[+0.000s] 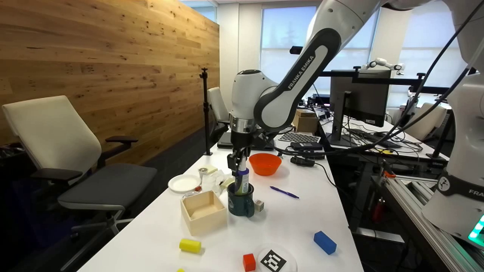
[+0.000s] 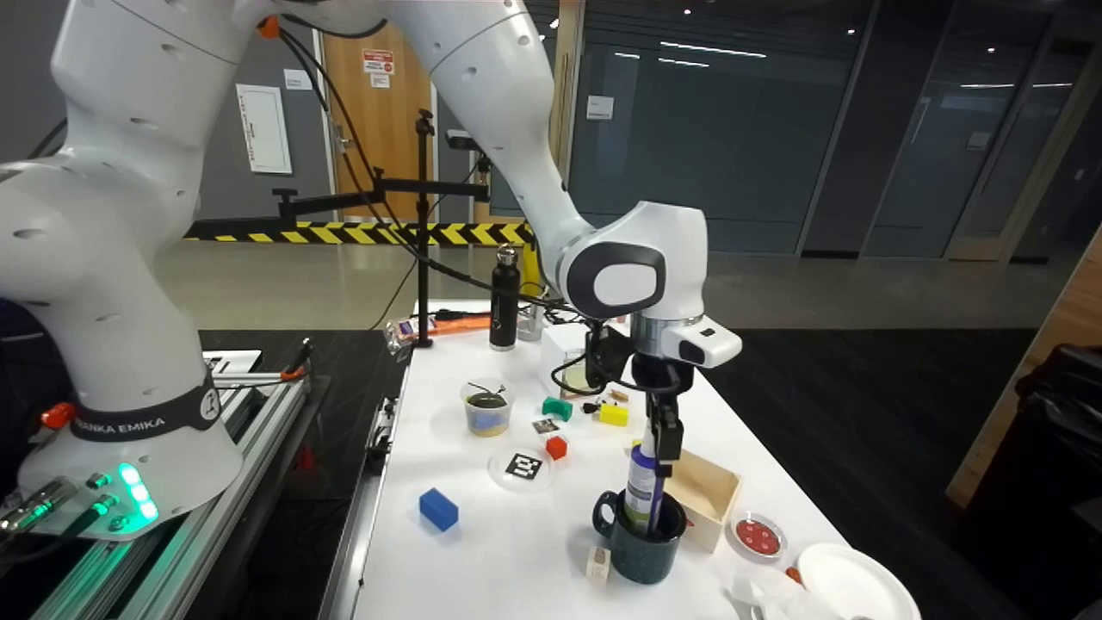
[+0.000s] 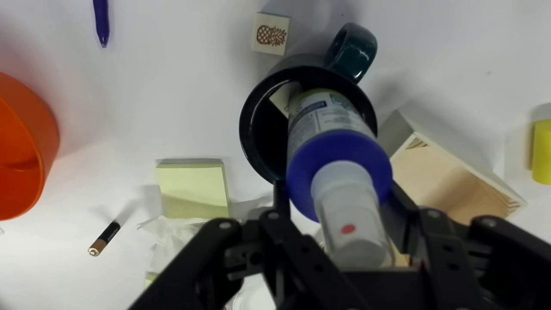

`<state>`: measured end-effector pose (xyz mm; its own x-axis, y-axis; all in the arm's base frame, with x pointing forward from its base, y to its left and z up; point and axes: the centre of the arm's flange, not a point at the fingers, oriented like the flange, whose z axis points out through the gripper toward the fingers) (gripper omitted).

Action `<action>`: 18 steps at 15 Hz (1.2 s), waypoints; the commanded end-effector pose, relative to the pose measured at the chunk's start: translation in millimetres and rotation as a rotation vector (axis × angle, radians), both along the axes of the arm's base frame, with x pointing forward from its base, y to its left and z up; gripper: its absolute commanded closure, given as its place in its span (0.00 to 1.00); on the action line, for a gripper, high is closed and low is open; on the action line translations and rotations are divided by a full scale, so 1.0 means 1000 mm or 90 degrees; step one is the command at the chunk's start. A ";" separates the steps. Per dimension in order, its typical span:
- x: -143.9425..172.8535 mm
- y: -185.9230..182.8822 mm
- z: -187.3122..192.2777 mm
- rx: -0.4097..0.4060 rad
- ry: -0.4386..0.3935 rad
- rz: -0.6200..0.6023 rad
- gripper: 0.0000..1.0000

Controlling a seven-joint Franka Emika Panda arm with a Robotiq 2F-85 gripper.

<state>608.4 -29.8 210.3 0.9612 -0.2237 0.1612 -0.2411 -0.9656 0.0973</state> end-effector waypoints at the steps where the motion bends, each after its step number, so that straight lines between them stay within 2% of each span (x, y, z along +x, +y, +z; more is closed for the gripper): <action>1: -0.004 0.001 -0.007 0.024 -0.009 -0.020 0.71; 10: -0.008 0.006 -0.012 0.036 0.002 -0.031 0.71; 11: -0.008 0.005 -0.012 0.037 0.003 -0.030 0.21; 12: -0.008 0.006 -0.011 0.037 0.002 -0.031 0.20; 15: -0.008 0.009 -0.011 0.044 0.003 -0.034 0.00; 18: -0.008 0.009 -0.009 0.045 0.002 -0.035 0.00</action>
